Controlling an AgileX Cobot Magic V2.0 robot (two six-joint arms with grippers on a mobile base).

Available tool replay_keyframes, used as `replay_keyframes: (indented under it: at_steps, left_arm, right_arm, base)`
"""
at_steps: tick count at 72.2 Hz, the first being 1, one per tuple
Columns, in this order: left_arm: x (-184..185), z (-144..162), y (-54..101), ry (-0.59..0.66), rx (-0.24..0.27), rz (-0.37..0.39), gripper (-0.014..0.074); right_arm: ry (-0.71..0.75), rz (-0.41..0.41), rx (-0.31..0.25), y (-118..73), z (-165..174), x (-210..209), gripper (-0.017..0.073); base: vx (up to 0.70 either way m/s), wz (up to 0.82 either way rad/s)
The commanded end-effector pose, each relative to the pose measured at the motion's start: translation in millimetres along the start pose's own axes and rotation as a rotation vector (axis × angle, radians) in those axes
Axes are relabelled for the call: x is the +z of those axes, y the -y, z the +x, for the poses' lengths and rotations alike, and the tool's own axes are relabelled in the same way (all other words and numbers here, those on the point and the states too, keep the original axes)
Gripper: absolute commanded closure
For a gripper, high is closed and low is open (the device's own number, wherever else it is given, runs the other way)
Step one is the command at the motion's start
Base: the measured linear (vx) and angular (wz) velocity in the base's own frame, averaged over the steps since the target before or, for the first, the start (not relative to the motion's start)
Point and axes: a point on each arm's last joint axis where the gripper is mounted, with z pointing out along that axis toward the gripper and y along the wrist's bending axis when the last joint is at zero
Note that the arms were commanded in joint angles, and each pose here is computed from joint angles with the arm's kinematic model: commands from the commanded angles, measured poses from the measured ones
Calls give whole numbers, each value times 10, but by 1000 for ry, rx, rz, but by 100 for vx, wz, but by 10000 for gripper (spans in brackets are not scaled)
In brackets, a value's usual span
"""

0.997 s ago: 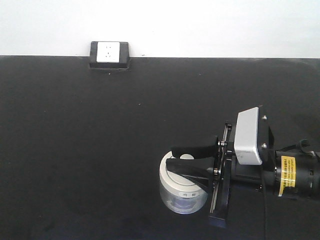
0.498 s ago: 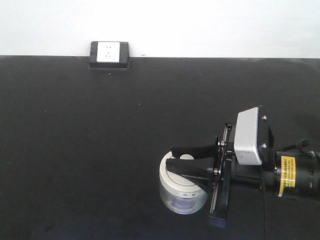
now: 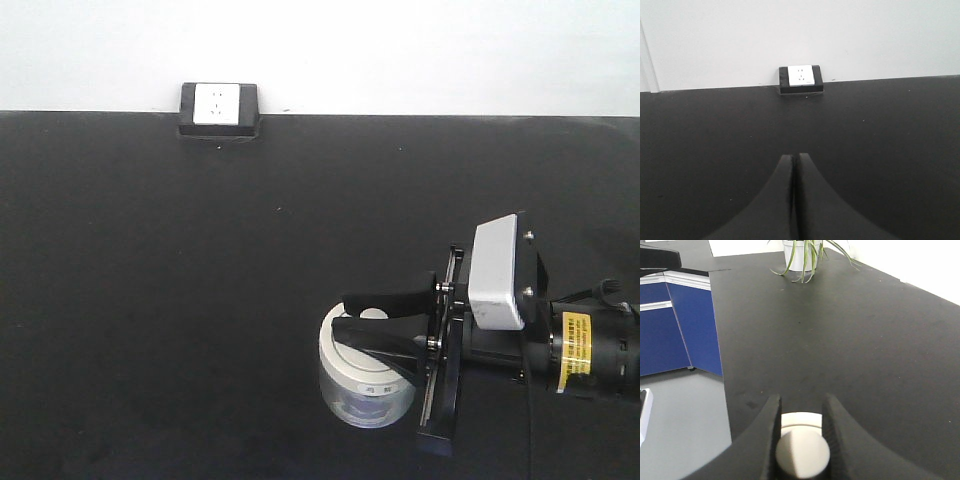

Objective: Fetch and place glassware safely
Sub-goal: 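Extend the right arm holding the jar over the black bench, then lower the jar onto the bench surface with the right gripper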

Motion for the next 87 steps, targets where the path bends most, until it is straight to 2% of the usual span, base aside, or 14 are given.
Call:
replay_keyframes:
  at_steps: [1,13,22,29,31,32,35,36,39,43,49,58,76,87]
  left_arm:
    - [-23,-143,7,90,-17,8,601]
    - [-23,-143,7,90,-17,8,601]
    - [-23,-143,7,90,-17,8,601]
    - [-23,-143,7,90,-17,8,601]
    - [-23,-143,7,90,-17,8,601]
    - [-23,-143,7,90,-17,8,601]
    - [-23,-143,7,90,-17,8,601]
    - [-23,-143,7,90,-17,8,601]
    - [-23,-143,7,90,-17,8,601]
    - [-23,-143,7,90,-17,8,601]
    - [-23,-143,7,90,-17,8,601]
    - [-23,-143,7,90,-17,8,601]
    - [-23,-143,7,90,-17,8,601]
    - [-23,-143,7,90,-17,8,601]
  right_arm:
    - [109,-7,-13,-14,-196,-36,560]
    - [120,2,-6,-5,-206,-37,560]
    - [136,64,28,56,-216,-38,560]
    - [154,210,53,219,-204,-32,560]
    - [194,276,96,298,-211,-36,560]
    - [201,289,94,315,-212,-37,560]
    - [254,360,142,412,-207,-38,560]
    - [261,373,136,427,-206,-39,560]
    - [302,435,163,513,-189,-41,560]
    - [332,507,142,616,-141,-28,560]
    - [335,559,77,720,-55,17,560]
    - [291,564,51,861,92,151,560]
    - [217,537,79,1116,348,417,560]
    - [219,535,95,1215,438,507,560]
  base:
    - [0,0]
    - [0,0]
    - [0,0]
    - [0,0]
    - [0,0]
    - [0,0]
    - [0,0]
    - [0,0]
    - [0,0]
    - [0,0]
    - [0,0]
    - [0,0]
    - [0,0]
    - [0,0]
